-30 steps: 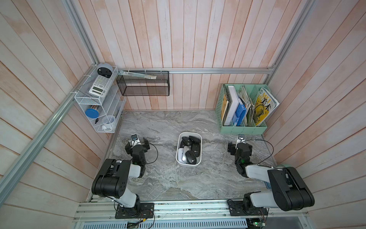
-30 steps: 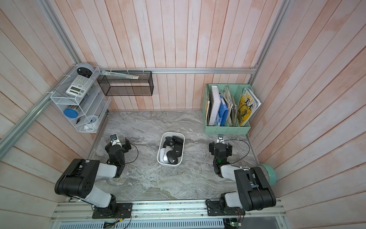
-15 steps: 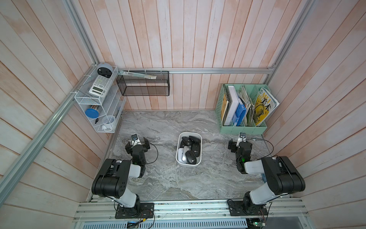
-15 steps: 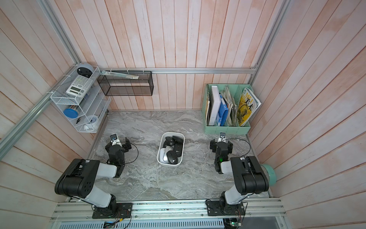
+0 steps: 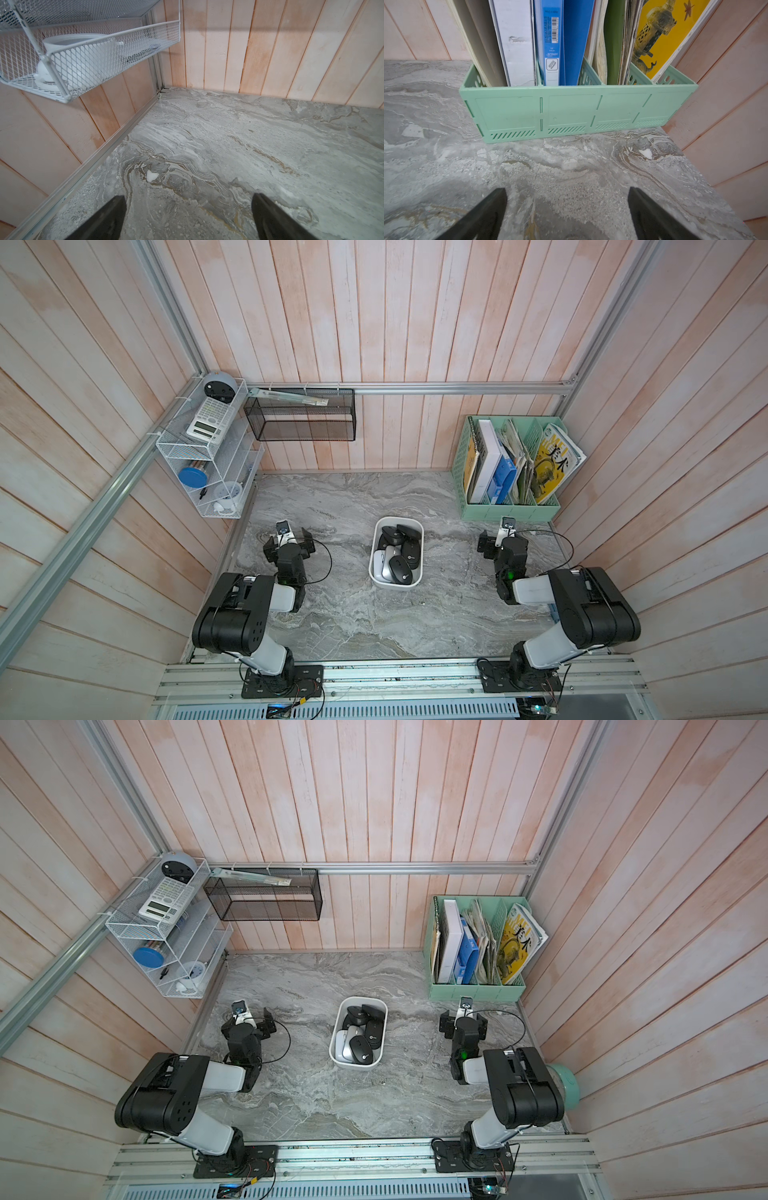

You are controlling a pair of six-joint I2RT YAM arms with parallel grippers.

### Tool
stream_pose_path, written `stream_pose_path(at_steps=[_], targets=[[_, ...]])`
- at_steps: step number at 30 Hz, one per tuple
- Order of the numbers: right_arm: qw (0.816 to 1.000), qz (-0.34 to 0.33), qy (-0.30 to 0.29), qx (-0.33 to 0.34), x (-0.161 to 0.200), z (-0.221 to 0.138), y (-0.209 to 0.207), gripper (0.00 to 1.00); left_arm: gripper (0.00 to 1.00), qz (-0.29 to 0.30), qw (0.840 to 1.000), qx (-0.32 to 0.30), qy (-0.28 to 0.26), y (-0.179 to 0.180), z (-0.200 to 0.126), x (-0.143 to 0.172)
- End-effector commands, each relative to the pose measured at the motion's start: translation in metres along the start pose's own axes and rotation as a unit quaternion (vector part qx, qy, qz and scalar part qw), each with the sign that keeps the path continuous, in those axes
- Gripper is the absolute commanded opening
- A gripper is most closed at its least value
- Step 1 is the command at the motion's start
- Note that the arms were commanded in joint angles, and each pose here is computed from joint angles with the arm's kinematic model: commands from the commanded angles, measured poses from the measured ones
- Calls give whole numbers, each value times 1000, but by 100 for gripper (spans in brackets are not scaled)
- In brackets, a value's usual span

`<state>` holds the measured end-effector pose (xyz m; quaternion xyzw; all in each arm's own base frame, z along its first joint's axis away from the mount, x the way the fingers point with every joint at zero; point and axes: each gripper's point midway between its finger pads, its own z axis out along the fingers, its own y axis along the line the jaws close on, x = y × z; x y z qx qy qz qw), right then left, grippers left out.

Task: Put the mouse in the storage box
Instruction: Reset both arms

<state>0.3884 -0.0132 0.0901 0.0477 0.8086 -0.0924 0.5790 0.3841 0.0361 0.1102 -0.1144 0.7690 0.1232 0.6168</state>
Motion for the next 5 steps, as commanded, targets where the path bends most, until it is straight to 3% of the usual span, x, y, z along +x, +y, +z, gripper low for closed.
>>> stream_pose_path(at_steps=[1,5], targets=[[1000,15,0,-9,-5,4,0,98,100,-2,1000,2,-8,-1,2,-8],[1000,15,-5,-3,-6,2,-2,98,100,-2,1000,2,-8,-1,2,-7]])
